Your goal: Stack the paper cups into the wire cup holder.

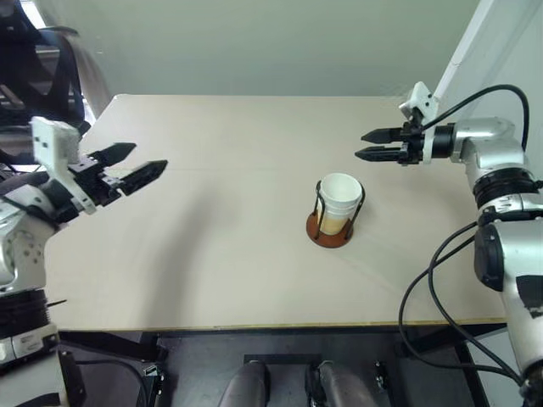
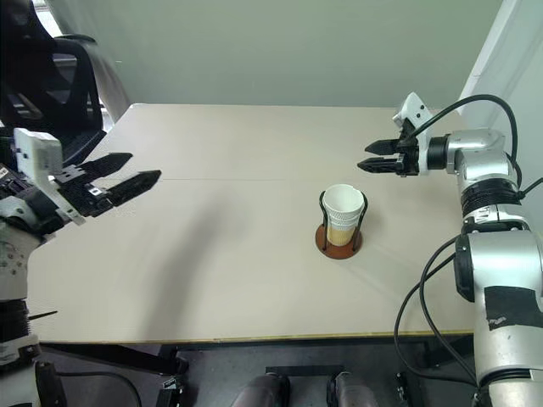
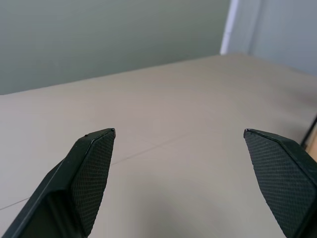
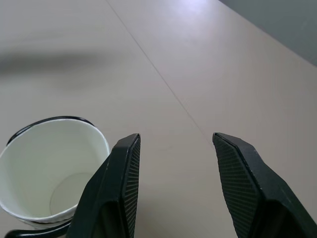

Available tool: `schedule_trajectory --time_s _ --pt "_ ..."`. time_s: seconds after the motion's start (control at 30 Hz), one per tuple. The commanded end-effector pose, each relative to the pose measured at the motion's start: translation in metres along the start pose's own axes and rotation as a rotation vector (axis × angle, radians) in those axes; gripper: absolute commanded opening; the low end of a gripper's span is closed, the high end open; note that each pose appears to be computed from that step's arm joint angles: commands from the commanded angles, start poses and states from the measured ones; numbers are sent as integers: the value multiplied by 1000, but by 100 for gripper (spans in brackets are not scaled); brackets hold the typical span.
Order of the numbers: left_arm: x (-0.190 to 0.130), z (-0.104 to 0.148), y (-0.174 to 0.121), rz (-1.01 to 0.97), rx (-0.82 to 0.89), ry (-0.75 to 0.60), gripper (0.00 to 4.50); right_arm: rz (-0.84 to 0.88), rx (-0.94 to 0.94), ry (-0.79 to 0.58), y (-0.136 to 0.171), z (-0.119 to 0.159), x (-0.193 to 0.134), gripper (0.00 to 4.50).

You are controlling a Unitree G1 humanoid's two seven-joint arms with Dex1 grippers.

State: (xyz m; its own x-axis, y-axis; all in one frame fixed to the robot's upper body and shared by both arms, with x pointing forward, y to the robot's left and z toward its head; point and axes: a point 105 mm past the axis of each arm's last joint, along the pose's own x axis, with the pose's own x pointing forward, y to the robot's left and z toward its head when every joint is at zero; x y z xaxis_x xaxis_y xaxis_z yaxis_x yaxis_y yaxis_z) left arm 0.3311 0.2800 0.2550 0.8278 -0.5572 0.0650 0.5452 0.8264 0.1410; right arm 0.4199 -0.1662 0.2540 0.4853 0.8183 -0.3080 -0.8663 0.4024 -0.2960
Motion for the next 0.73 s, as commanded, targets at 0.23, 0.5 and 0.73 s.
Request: schedule_trajectory --time_s 0.23,0.5,0.73 --pt "-12 33 -2 40 69 -58 444 78 -74 -52 10 24 8 229" --pt "-25 45 -4 86 69 -91 444 144 -94 -54 19 30 22 229" --pt "-27 52 1 90 85 -88 444 135 -102 -74 18 31 21 229"
